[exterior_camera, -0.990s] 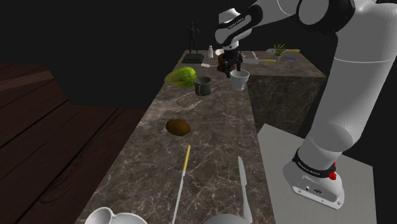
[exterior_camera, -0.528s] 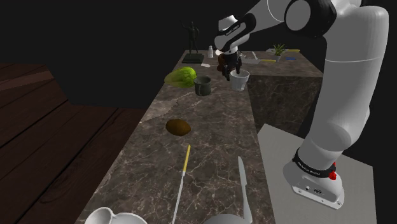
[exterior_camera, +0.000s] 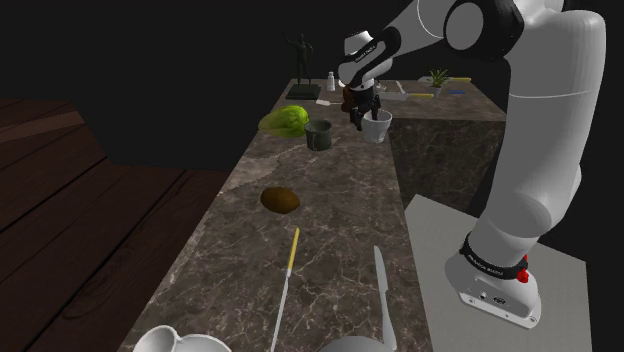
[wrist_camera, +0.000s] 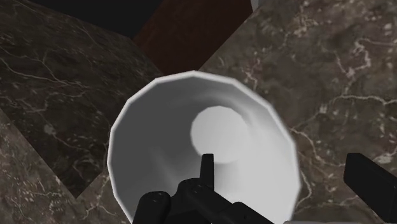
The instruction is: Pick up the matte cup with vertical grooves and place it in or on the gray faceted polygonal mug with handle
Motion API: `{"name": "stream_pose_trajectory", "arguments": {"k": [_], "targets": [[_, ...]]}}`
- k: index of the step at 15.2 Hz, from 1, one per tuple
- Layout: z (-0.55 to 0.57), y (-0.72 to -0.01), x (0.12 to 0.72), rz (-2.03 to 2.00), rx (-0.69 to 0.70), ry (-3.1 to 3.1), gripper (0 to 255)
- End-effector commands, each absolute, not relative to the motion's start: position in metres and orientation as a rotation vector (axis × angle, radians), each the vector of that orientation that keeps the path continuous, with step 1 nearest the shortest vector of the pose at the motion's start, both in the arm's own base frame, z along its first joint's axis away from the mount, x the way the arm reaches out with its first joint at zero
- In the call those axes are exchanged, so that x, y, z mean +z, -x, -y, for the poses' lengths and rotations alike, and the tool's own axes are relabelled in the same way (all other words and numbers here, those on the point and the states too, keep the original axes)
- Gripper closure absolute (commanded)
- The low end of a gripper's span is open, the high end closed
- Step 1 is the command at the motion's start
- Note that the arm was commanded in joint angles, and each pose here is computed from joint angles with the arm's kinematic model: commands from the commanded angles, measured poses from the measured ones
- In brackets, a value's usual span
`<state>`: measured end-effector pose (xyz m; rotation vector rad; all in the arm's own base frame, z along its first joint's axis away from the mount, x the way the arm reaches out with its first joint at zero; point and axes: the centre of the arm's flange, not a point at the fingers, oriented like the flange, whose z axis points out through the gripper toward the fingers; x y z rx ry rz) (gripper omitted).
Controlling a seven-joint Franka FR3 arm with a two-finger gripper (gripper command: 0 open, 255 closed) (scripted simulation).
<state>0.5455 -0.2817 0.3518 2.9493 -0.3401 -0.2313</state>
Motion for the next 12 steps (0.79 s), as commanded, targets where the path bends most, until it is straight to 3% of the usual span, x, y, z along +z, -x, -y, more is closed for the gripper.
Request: {"name": "stream_pose_trajectory", "arguments": {"k": [1, 2, 3, 12], "targets": [[0.2817, -0.5455, 0.3518, 0.340, -0.231, -2.949, 0], [0.2817, -0.5455, 0.3518, 0.340, -0.231, -2.949, 0], [0.2817, -0.5455, 0.3518, 0.340, -0.231, -2.949, 255], [0.2817, -0.5455, 0.3518, 0.340, -0.231, -2.949, 255]]}}
